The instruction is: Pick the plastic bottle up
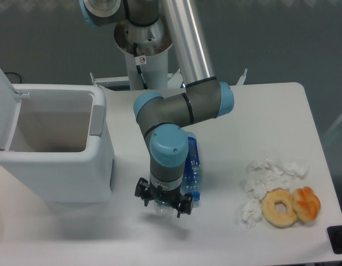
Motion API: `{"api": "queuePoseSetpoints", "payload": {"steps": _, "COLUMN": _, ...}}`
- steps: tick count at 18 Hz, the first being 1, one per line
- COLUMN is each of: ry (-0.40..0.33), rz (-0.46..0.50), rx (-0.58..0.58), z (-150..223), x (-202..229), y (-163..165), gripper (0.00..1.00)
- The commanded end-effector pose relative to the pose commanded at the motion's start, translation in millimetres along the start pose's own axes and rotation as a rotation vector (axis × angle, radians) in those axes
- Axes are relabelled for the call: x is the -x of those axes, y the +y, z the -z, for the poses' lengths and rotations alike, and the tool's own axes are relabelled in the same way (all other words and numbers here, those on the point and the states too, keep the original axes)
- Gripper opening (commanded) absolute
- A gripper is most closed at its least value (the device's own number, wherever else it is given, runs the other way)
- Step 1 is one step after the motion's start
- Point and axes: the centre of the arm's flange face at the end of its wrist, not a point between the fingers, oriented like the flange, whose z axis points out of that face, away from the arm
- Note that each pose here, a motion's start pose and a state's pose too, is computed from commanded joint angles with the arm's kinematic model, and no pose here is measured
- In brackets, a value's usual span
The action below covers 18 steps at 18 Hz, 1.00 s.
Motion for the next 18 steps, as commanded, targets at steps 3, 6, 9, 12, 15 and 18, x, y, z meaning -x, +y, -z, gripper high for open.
{"api": "queuePoseSetpoints", "payload": {"steps": 3, "ry": -0.014, "rz": 0.002, "rx": 0.010, "z": 0, "x": 1, "y": 4, "gripper": 1.00}}
{"api": "queuePoseSetpoints", "payload": {"steps": 6, "ry": -0.015, "rz": 0.002, "rx": 0.016, "z": -2, "x": 0, "y": 4, "gripper": 1.00}}
{"api": "queuePoseSetpoints", "payload": {"steps": 9, "ry": -0.019, "rz": -0.001, "rx": 0.026, "z": -7, "x": 1, "y": 5, "gripper": 1.00}}
{"api": "queuePoseSetpoints", "payload": {"steps": 12, "ry": -0.017, "rz": -0.002, "rx": 0.032, "z": -9, "x": 0, "y": 7, "gripper": 1.00}}
{"api": "queuePoseSetpoints", "payload": {"steps": 15, "ry": -0.013, "rz": -0.003, "rx": 0.038, "z": -16, "x": 1, "y": 7, "gripper": 1.00}}
{"api": "queuePoseSetpoints", "payload": {"steps": 18, "ry": -0.008, "rz": -0.004, "rx": 0.045, "z": -22, "x": 0, "y": 7, "gripper": 1.00}}
